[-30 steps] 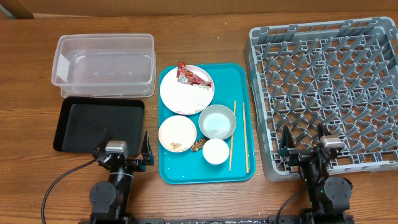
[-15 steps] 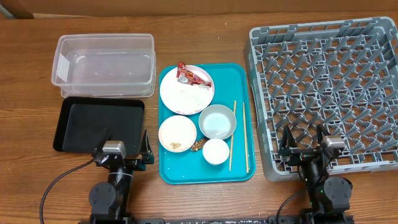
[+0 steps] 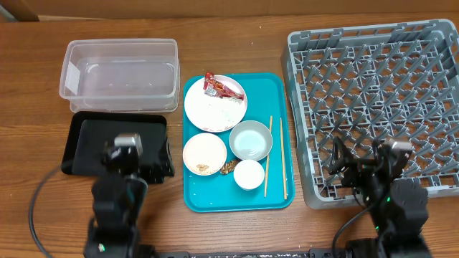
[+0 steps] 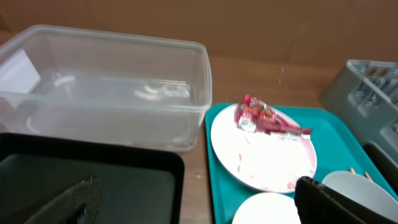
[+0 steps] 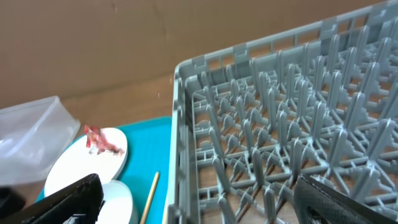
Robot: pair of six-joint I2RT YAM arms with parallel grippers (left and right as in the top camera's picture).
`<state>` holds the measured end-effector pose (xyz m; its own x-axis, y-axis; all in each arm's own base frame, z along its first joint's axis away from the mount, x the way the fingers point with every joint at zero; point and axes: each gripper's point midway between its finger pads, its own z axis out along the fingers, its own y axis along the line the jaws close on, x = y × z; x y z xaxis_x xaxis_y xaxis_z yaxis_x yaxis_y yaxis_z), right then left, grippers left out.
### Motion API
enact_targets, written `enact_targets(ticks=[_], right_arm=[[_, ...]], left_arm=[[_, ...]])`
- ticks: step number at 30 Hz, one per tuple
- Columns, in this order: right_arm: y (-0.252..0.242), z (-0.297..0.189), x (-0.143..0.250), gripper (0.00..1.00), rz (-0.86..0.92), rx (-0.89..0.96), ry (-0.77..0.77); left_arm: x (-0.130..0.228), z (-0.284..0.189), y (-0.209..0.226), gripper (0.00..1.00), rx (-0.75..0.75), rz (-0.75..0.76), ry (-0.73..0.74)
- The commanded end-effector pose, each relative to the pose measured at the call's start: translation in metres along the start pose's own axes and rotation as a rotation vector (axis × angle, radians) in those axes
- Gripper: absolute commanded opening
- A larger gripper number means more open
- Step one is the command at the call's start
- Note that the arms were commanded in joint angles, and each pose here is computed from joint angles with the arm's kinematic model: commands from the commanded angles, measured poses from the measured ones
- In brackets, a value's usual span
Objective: Sort waste into correct bins and load items into the dishwasher
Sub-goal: 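Reach the left gripper to the white plate and grasp the tissue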
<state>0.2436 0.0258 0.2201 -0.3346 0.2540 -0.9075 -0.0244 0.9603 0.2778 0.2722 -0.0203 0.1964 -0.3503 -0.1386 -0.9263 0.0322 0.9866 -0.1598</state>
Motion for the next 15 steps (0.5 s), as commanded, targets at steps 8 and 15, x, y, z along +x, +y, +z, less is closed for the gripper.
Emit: enact_targets(ticks=[8,15], right_arm=[[0.009,0.01,0.002,1.0,0.037,0.064,0.415],[0.007,0.02,0.009,1.0,0.042,0.109,0.576]], left_arm=[[-0.036,0.024,-0.02,1.0,0.028,0.005,0.481],[-0.028,0.017,-0.02,1.0,-0.005,-0.035,0.693]])
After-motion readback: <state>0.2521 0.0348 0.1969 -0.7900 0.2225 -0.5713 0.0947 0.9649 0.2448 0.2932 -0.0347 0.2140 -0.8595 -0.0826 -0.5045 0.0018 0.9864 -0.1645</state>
